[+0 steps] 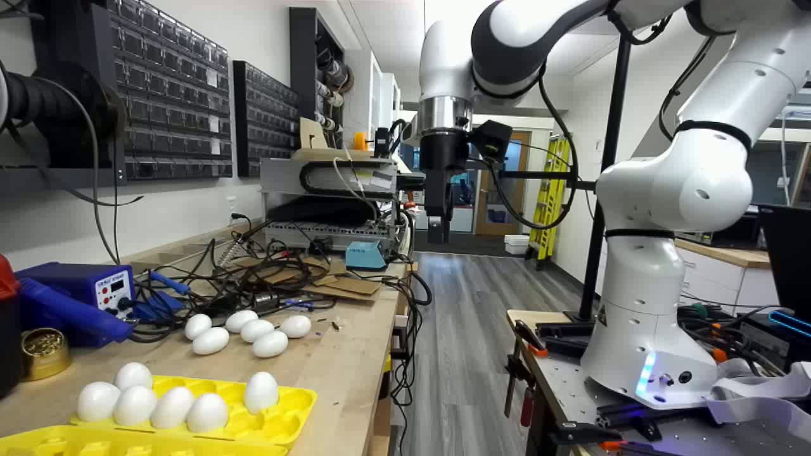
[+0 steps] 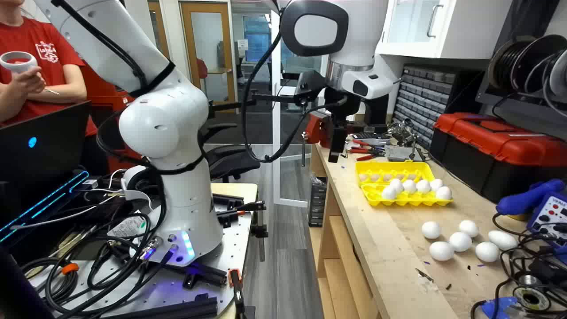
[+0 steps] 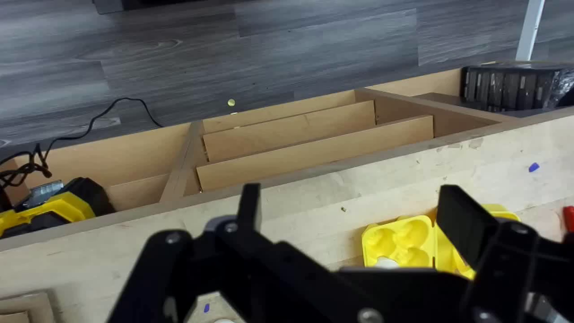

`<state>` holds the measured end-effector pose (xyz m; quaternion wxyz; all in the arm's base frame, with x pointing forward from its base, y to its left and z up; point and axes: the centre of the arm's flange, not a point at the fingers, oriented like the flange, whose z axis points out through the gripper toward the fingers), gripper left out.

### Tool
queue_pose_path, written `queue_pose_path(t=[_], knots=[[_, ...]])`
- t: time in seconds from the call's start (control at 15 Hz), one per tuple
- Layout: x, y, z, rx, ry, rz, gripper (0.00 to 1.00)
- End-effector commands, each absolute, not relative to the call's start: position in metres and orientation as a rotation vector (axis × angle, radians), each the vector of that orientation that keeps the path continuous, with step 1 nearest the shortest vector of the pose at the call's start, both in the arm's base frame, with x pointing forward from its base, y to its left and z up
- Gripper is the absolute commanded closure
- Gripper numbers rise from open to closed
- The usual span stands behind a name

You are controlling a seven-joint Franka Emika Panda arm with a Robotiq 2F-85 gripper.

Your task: Remove the egg on the second egg on the second row of the tray and put together with those on the counter

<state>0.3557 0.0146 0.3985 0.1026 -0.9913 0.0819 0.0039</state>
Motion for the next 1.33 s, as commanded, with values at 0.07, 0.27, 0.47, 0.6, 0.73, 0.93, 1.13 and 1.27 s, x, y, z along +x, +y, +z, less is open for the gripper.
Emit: queue_pose_path(t=[0.07,0.27,0.47,0.6,0.73,0.93,1.13,1.27], knots=[[0.356,0.015,0.399,-2.927,0.240,0.010,0.00],[0.359,0.016,0.397,-2.928,0.236,0.012,0.00],[0.358,0.019,0.396,-2.940,0.229,-0.015,0.00],[0.358,0.024,0.397,-2.983,0.245,-0.063,0.00],[0.363,0.031,0.397,-3.016,0.234,-0.113,0.00],[0.372,0.046,0.396,-3.050,0.204,-0.177,0.00],[0.384,0.063,0.390,-3.083,0.170,-0.230,0.00],[0.392,0.074,0.384,-3.113,0.125,-0.265,0.00]])
